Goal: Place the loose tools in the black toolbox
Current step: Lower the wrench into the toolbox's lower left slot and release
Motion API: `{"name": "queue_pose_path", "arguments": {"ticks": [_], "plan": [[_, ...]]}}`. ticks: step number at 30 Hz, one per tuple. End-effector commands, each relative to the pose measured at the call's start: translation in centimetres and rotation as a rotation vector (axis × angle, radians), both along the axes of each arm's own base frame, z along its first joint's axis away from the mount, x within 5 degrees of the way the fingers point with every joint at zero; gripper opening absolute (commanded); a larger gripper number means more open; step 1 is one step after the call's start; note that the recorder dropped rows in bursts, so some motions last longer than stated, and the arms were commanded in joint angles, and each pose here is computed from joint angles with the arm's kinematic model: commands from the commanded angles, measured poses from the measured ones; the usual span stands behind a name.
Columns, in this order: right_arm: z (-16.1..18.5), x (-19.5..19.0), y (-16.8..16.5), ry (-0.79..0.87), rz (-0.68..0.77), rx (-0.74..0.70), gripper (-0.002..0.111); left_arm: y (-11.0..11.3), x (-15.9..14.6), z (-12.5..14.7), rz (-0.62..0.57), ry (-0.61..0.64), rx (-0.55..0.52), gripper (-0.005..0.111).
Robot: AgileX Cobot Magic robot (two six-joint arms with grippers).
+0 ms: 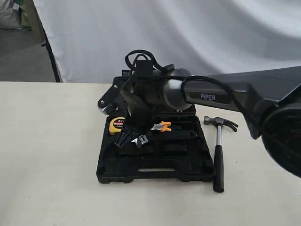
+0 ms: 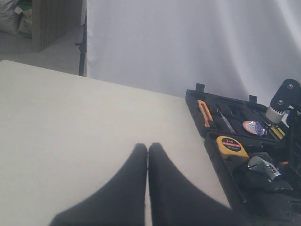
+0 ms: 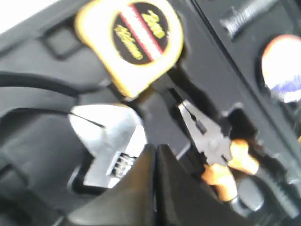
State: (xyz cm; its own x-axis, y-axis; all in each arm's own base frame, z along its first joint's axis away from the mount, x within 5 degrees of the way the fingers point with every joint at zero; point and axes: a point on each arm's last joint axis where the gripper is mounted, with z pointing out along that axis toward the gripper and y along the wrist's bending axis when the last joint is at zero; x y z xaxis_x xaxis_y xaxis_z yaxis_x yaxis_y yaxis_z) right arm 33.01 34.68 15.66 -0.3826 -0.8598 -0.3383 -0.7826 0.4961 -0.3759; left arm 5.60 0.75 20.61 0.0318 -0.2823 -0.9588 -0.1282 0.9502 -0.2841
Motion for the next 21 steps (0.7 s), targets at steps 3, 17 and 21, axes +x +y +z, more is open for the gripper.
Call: {"name": "queue_pose_path", "arguments": {"ticks": [3,17,21], "plan": [[-2.4,0.4,-0.7,0.144,-0.116,0.064,0.000,0.1,-0.1,0.2,0.026,-0.013,0.002,0.001],[-3.0,-0.5,-0.6,0.267,-0.117,0.059,0.000,0.1,-0.1,0.2,0.026,-0.013,0.002,0.001],[-1.7,-0.5,-0.6,0.245,-0.110,0.079,0.000,0.1,-0.1,0.2,0.026,-0.013,0.002,0.001]]}}
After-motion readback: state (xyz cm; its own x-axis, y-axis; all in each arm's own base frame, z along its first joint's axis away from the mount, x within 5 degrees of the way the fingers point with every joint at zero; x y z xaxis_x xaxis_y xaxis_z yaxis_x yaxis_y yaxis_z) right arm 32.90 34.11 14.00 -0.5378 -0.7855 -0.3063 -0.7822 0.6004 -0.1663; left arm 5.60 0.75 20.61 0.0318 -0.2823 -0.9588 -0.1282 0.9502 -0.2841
